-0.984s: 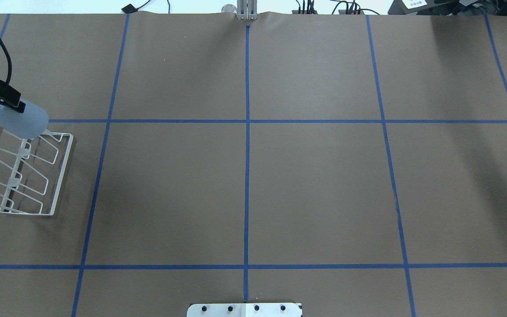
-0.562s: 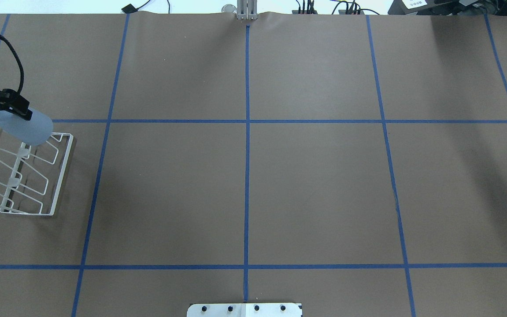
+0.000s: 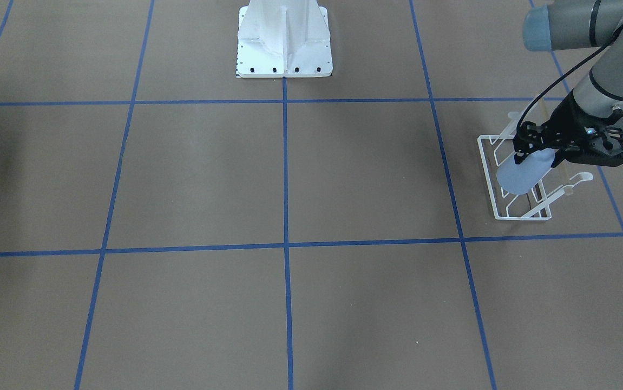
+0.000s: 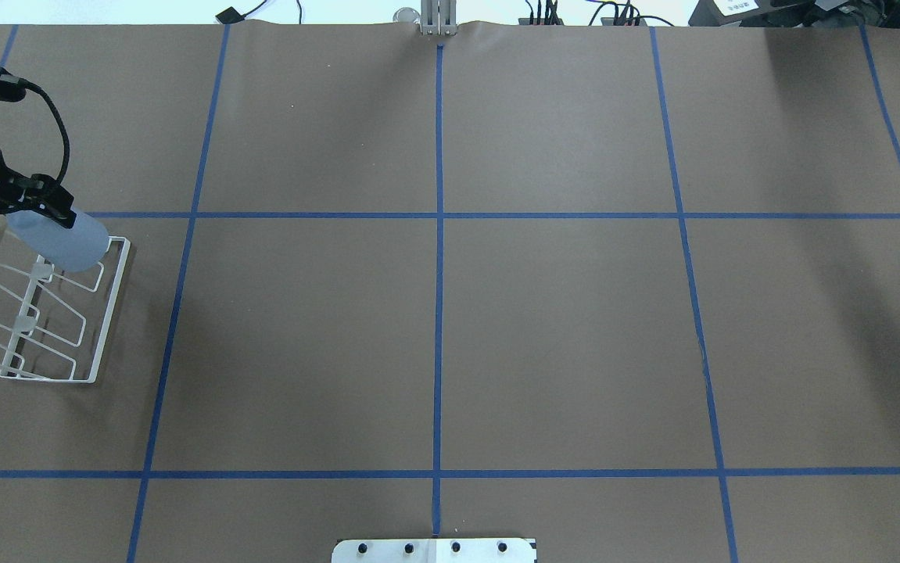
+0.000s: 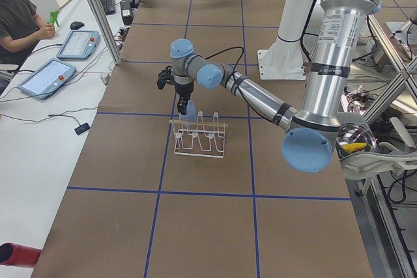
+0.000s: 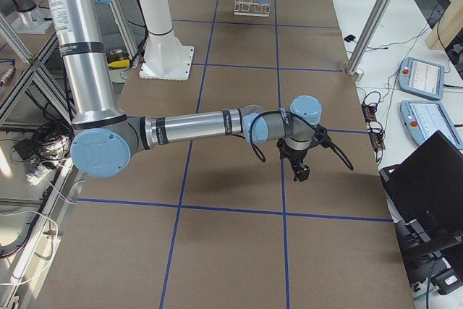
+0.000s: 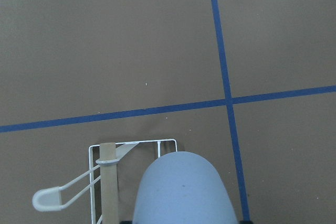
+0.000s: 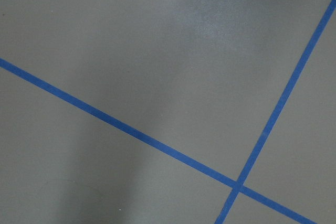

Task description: Hang cup on cup holder

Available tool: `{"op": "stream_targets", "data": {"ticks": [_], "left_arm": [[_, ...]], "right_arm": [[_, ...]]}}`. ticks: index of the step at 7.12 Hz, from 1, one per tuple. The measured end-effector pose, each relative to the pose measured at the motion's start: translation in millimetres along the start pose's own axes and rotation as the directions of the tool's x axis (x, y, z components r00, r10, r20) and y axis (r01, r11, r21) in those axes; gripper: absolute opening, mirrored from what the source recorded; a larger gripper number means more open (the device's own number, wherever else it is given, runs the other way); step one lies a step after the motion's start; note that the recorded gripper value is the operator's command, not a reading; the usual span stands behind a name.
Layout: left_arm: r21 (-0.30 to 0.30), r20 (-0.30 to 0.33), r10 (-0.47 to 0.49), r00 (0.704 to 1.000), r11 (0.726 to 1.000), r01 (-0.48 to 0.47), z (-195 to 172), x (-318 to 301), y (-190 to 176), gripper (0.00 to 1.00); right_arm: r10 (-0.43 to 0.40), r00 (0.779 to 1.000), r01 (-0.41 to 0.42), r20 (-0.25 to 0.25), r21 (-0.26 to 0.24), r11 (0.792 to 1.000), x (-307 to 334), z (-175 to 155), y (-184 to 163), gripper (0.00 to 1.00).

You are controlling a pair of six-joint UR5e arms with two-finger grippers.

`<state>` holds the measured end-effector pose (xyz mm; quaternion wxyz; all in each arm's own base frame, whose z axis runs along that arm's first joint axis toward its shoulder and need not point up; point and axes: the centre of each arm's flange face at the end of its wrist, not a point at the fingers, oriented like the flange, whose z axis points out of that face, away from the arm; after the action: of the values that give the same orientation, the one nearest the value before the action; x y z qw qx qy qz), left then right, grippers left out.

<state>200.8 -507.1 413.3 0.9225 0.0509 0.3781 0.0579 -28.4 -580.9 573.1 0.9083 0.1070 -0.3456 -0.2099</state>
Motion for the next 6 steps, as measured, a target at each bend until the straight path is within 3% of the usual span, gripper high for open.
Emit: {"op": "stream_targets", "data": {"ticks": [1, 3, 4, 6], "left_arm": [[-0.007, 0.002, -0.001, 1.000, 1.000, 0.001, 5.0, -0.1, -2.1, 0.00], [-0.021, 0.005, -0.001, 1.000, 1.000, 0.002, 13.4, 0.2, -3.8, 0.80], [-0.026, 0.006, 0.000, 1.000, 1.000, 0.000, 17.0, 1.0, -3.8, 0.98], [-0.027, 0.004, 0.008, 1.000, 1.000, -0.008, 18.1, 5.0, -4.4, 0.99]], "right_arm": [[0.000, 1.000, 0.000, 0.000, 0.000, 1.000, -0.4, 0.0, -0.5, 1.00], [-0.001, 1.000, 0.001, 0.000, 0.002, 1.000, -1.5, -0.8, -0.9, 1.00], [-0.003, 1.000, 0.003, 0.000, 0.004, 1.000, -2.6, -2.1, -1.0, 1.00], [-0.001, 1.000, 0.001, 0.000, 0.003, 1.000, -4.6, -4.5, -2.1, 1.00]]}}
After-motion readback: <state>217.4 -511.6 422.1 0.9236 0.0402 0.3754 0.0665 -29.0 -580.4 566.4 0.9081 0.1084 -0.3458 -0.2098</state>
